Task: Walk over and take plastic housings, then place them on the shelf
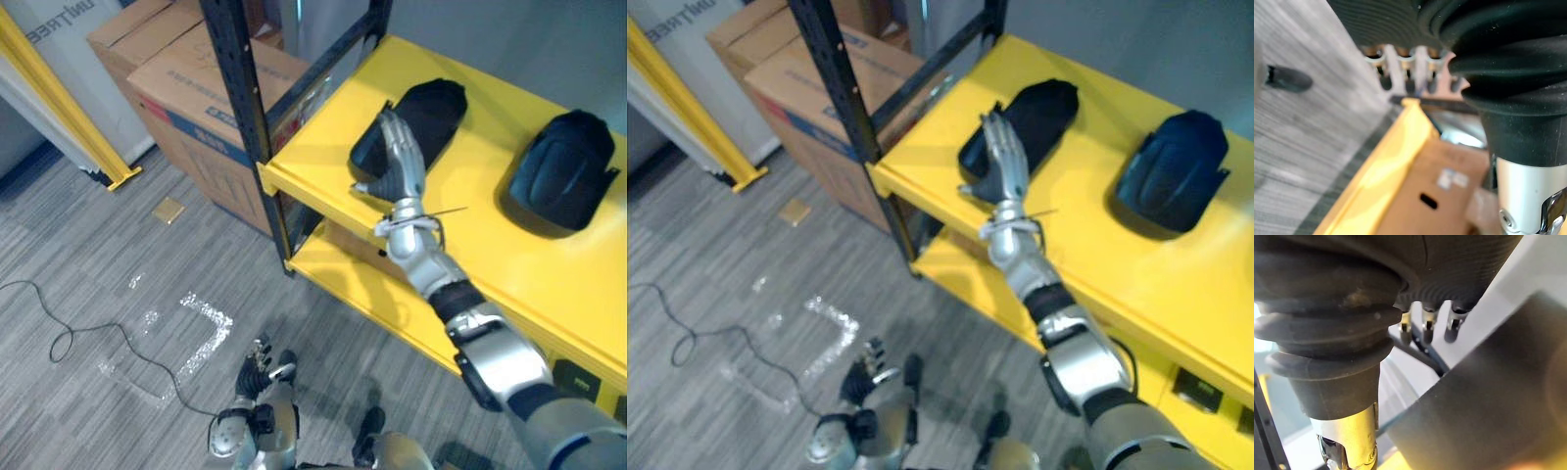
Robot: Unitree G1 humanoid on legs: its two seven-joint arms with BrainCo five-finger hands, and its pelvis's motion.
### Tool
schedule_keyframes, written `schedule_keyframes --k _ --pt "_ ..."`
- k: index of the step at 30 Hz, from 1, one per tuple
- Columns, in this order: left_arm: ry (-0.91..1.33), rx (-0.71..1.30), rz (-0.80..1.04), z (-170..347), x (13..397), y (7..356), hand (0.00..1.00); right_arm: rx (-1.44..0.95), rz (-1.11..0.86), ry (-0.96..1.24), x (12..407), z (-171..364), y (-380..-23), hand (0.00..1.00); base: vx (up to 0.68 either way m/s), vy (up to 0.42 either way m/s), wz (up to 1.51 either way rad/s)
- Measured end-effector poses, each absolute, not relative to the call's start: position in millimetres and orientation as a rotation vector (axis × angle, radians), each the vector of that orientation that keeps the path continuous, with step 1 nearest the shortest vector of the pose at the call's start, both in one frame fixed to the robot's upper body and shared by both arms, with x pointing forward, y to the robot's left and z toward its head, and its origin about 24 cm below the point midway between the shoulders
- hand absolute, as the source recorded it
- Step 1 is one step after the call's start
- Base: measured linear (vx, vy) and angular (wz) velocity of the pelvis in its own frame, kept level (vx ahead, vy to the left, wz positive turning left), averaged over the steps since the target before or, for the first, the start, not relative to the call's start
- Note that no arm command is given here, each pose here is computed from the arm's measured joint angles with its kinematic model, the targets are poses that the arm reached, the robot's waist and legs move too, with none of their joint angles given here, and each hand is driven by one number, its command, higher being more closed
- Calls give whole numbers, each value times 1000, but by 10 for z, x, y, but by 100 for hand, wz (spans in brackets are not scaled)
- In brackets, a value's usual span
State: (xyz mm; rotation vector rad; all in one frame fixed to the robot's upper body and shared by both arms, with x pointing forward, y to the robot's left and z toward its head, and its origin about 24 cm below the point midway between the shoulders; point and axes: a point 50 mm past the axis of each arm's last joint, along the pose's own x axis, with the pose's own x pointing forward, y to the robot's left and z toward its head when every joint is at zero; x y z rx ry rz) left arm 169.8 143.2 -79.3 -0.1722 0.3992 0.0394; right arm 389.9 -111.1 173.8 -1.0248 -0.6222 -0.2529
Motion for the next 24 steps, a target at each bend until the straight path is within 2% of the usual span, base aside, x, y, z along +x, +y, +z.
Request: schedule_keyframes --k 4,10,24 --pt "391 -175 37 -778 1722 1420 0 -1183 -315 -687 3963 1936 -1171 0 0 0 0" --pt "362 -183 31 -721 1801 1395 0 -1285 -448 -764 4003 2249 -1263 0 -19 -14 6" --pt "311 -215 22 -601 1932 1299 0 -1245 -691 -960 3928 2664 -1354 0 16 -21 -4"
